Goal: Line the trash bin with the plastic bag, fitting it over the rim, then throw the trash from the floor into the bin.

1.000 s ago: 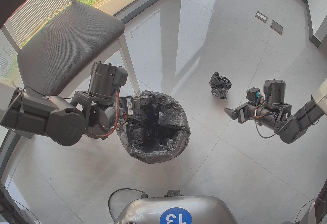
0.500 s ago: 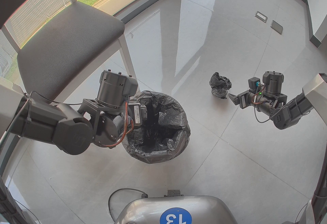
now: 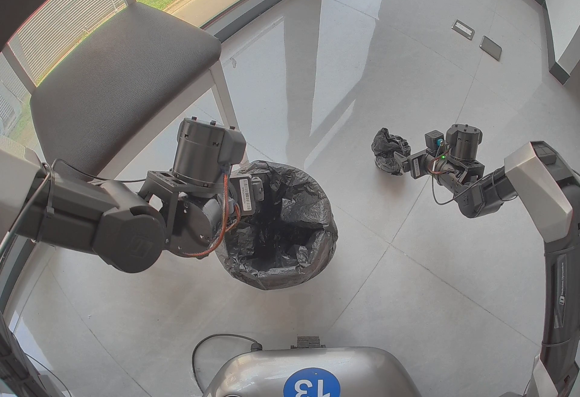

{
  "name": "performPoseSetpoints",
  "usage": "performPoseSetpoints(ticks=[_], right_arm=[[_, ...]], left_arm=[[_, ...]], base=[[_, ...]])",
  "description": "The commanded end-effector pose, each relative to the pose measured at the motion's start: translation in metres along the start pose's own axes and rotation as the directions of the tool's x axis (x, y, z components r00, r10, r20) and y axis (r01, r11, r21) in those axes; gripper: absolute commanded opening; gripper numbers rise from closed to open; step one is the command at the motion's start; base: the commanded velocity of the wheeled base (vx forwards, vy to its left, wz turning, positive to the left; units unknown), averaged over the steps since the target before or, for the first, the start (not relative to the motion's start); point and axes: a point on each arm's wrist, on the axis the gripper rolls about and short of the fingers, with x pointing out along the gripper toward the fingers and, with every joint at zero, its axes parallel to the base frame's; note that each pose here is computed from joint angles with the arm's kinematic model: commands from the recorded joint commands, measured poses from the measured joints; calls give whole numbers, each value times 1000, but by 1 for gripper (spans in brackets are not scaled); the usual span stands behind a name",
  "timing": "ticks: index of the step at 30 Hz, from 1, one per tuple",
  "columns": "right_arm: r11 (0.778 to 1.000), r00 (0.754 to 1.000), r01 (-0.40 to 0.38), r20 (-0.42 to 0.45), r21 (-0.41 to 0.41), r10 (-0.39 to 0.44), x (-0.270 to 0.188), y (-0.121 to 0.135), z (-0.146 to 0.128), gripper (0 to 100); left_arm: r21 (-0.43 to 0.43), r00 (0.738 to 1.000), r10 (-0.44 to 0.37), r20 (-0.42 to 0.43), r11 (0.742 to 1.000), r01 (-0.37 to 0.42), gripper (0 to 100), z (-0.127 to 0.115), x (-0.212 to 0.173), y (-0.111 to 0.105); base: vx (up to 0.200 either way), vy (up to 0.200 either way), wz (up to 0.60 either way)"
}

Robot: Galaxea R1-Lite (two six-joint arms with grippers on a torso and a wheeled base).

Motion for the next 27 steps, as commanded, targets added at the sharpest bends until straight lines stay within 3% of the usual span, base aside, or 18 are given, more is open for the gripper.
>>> performPoseSetpoints(ticks=[1, 17, 18, 20, 27], right_arm=[[1000, 1000, 8, -6, 4, -8, 30, -5, -35, 100], [996, 997, -38, 67, 76, 33, 74, 8, -86, 100], [996, 997, -38, 67, 76, 33, 74, 8, -86, 0], [997, 994, -34, 110, 74, 26, 78, 6, -86, 0], [997, 993, -33, 114, 67, 25, 76, 5, -80, 0]], left_arm=[[-11, 1000, -12, 21, 1000, 12, 100, 6, -2, -4], [-44, 995, -48, 86, 998, 52, 100, 26, -6, -16], [-45, 995, -49, 88, 998, 53, 100, 26, -6, -16], [-46, 995, -50, 92, 997, 54, 100, 27, -6, -16], [-46, 995, -47, 87, 998, 51, 100, 25, -6, -15]], base=[[0, 0, 0], [0, 0, 0], [0, 0, 0], [0, 0, 0], [0, 0, 0]])
